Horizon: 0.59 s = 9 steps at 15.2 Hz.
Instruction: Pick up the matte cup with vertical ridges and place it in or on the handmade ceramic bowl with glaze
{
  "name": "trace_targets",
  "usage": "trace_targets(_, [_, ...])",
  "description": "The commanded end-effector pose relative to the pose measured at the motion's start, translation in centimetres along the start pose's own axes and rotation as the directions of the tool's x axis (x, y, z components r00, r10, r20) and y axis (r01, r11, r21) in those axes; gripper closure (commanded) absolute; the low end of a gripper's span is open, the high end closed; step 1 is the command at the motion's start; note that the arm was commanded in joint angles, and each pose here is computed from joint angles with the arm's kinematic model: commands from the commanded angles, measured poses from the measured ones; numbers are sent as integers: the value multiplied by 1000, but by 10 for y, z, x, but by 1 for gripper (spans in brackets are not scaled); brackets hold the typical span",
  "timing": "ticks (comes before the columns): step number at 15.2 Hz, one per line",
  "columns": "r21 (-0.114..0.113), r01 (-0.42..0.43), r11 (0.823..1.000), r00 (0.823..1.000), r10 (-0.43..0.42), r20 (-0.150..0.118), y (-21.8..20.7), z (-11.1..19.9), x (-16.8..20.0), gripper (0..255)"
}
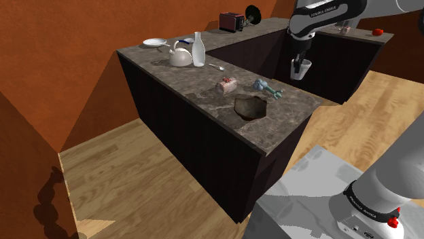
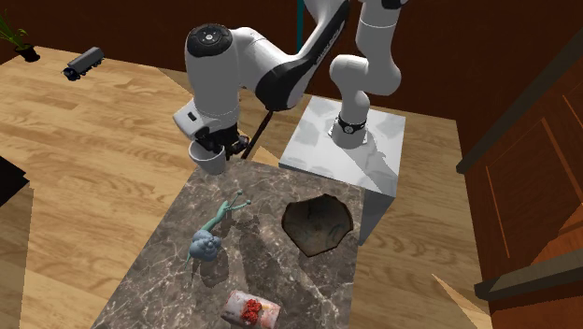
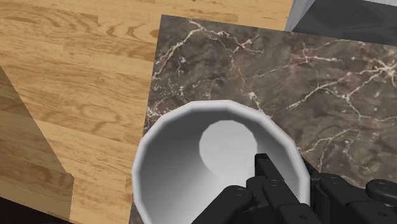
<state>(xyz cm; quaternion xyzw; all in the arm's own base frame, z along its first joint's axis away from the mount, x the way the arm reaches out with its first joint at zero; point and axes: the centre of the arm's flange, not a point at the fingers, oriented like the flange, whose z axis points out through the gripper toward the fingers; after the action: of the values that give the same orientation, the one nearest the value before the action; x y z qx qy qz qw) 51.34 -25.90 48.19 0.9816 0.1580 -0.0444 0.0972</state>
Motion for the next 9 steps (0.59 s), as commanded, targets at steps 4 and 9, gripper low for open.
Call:
trace_targets(4, [0, 0, 1000, 1000, 0, 0, -21, -21, 8, 255])
trace_targets(9, [0, 0, 1000, 1000, 0, 0, -80, -39, 31, 255])
